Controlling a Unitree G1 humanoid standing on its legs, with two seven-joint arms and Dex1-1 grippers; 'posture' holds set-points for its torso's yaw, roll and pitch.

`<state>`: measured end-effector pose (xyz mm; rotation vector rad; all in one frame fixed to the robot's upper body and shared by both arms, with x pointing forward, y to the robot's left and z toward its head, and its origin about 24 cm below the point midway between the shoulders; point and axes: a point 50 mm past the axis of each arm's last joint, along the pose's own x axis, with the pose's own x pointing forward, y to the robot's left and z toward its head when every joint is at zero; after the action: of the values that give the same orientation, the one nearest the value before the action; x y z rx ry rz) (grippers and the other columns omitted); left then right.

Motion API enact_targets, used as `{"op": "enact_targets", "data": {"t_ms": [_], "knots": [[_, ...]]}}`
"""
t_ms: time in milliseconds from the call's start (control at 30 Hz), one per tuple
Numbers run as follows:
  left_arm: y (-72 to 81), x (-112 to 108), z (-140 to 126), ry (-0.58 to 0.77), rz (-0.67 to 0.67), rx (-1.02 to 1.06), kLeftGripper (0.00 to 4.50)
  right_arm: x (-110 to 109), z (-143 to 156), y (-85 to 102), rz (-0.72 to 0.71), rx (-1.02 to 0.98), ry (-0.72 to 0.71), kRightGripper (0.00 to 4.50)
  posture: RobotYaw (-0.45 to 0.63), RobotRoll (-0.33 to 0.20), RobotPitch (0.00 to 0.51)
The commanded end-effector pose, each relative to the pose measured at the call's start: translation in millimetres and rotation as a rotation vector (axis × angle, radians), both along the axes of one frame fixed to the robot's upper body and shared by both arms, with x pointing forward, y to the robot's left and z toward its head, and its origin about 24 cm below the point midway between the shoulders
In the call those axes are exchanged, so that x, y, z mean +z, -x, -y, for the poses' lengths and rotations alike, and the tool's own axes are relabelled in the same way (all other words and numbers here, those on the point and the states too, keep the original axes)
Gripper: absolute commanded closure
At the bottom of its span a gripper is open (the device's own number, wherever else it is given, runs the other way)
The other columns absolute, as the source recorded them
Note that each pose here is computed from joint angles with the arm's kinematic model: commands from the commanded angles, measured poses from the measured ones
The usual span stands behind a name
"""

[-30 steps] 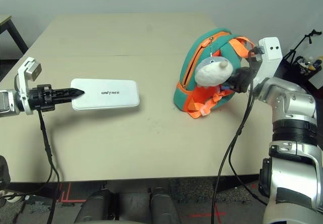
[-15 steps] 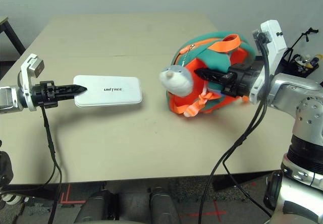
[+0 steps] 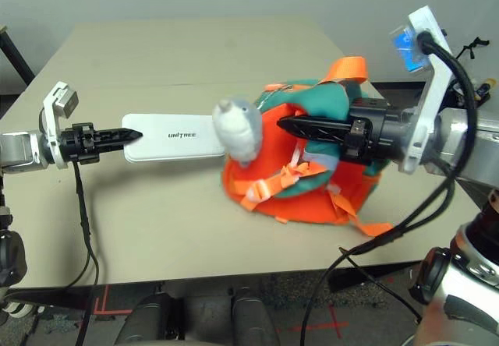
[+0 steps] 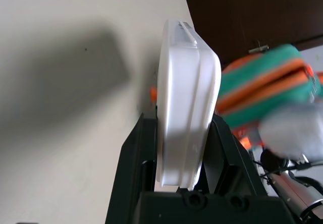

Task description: Put the pencil case into the backpack and zip it.

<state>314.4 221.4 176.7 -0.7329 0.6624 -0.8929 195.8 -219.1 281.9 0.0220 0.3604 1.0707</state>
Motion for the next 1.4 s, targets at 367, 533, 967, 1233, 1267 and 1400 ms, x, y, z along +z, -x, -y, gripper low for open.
{"op": "enact_targets", "data": {"t_ms": [367,533,967,1233,1267,1400], "knots": [[-15.2,67.3,-0.1,-0.1,0.271,-0.089,3.19,-14.5,-0.6,21.9,-0.043,-0.105,-0.025,4.41,-0.16,0.0,0.082],[-1.8,118.2,3.4,-0.22,0.478,-0.233,3.19,-19.3,0.1,20.0,-0.063,-0.108,-0.02,4.41,-0.14,0.0,0.08],[36.3,156.4,27.8,-0.342,0.659,-0.554,3.19,-24.4,0.4,11.6,-0.083,-0.093,-0.013,4.41,-0.1,0.0,0.086],[36.0,128.9,45.8,-0.305,0.59,-0.628,3.19,-23.7,-1.1,8.6,-0.072,-0.095,-0.013,4.41,-0.12,0.0,0.088],[35.6,125.7,48.1,-0.305,0.587,-0.633,3.19,-23.5,-1.5,8.4,-0.071,-0.095,-0.013,4.41,-0.12,0.0,0.088],[33.1,113.6,58.2,-0.309,0.582,-0.66,3.19,-22.9,-2.4,7.7,-0.067,-0.095,-0.014,4.41,-0.12,0.0,0.088]]}}
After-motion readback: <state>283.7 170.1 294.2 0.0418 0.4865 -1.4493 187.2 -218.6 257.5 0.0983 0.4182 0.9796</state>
